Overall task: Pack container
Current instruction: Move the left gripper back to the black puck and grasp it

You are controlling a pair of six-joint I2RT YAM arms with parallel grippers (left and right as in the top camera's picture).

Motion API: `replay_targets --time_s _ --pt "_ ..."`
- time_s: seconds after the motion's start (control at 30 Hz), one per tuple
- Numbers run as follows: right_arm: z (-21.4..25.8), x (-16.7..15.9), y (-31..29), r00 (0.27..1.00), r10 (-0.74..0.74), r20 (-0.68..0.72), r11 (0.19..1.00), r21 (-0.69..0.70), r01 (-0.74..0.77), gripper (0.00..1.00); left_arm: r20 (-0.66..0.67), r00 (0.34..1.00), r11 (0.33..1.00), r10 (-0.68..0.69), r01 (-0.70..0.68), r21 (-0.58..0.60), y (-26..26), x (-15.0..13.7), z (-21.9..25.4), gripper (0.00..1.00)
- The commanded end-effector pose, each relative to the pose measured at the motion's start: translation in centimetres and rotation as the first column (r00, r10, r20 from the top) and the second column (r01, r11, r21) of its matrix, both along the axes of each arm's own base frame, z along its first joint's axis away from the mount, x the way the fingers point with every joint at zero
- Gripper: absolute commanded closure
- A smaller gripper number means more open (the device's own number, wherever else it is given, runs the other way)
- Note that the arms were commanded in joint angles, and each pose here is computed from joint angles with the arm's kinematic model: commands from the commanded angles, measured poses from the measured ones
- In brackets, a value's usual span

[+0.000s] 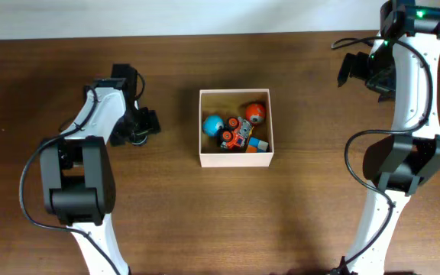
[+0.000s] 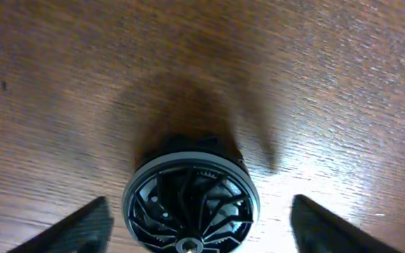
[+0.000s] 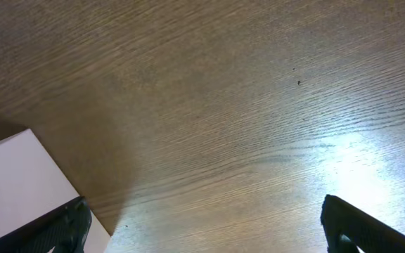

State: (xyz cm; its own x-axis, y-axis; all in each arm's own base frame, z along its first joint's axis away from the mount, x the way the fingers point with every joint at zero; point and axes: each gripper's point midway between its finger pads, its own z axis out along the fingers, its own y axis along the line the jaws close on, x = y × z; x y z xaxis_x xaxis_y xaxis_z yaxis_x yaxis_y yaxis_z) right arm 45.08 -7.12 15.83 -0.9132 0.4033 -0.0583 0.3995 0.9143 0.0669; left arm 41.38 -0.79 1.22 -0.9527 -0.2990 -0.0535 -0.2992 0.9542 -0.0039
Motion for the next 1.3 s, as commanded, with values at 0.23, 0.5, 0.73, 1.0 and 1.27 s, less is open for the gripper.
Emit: replay_targets --time_s 0.23,0.5,0.73,1.0,1.27 --pt "0.27 -0.11 0.05 1.000 -0.009 0.004 1.000 0.005 0.009 0.01 -0.009 1.000 0.999 0.000 0.000 0.039 1.00 -0.15 -0.51 0.20" --pt "0.27 -0.11 0.06 1.000 -0.009 0.004 1.000 0.005 0.009 0.01 -0.009 1.000 0.999 0.000 0.000 0.036 0.95 -0.15 -0.51 0.40" --pt "0.27 -0.11 0.06 1.000 -0.009 0.004 1.000 0.005 0.009 0.02 -0.013 1.000 0.999 0.001 0.000 0.035 0.93 -0.23 -0.52 0.47" --pt "0.27 -0.11 0.06 1.000 -0.009 0.004 1.000 0.005 0.009 0.01 -0.013 1.000 0.999 -0.022 0.023 0.037 0.94 -0.22 -0.50 0.49" --pt "0.27 -0.11 0.06 1.000 -0.009 0.004 1.000 0.005 0.009 0.01 -0.006 1.000 0.999 -0.023 0.024 0.034 0.86 0.17 0.18 0.53"
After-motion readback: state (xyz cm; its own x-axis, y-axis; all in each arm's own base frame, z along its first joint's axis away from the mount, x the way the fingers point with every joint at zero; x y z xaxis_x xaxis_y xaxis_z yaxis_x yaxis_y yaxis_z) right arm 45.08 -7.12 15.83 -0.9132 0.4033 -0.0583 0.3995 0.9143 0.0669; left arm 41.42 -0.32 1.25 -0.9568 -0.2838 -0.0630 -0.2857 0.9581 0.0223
